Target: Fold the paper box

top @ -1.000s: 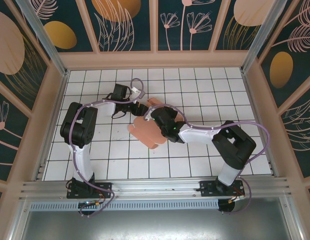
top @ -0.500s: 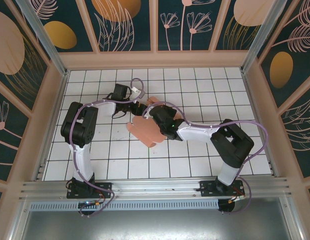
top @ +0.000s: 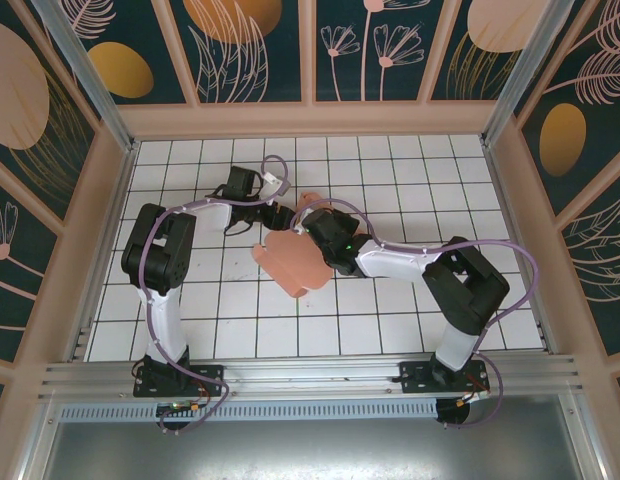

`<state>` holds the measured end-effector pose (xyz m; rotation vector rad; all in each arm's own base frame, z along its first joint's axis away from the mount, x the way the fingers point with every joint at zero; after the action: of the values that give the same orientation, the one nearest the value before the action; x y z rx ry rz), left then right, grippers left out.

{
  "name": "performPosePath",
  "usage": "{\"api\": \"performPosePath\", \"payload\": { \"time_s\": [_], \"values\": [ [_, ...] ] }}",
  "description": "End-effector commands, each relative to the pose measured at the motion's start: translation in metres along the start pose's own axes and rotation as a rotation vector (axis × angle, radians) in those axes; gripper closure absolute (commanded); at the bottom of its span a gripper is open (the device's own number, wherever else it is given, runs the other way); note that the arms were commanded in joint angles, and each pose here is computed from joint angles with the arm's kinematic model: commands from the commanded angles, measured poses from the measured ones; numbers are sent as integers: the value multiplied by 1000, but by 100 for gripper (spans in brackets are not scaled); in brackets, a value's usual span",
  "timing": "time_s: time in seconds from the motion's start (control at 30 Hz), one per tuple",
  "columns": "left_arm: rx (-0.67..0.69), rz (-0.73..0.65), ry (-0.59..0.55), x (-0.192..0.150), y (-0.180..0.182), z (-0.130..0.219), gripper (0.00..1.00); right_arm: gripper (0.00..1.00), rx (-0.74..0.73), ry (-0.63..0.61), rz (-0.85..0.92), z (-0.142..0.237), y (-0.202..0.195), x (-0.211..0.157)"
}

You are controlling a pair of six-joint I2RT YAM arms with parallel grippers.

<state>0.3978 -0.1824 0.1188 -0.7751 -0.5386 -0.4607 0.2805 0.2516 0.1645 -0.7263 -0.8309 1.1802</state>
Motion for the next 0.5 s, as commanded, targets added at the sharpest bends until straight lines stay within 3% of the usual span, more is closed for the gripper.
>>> {"api": "performPosePath", "payload": {
  "time_s": [0.0, 0.47],
  "values": [
    [-25, -34, -8, 8, -5, 0, 41, 100, 5, -8, -20, 8, -11, 1],
    [-47, -32, 4, 6, -7, -3, 45, 100, 24, -21, -10, 1, -12, 12]
  ]
}}
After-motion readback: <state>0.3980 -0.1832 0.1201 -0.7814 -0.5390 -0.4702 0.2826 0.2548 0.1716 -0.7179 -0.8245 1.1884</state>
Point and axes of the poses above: each hand's point on the last joint's axis, 136 mm out from that joint toward the fingers, its own z axis back along the fingers, its own y axis along the line the jaws close on, x = y × z, the point moved 10 cm from there along z, back along the fingers, and after that the axes turned 8 degrees about z, right-handed, at the moved point
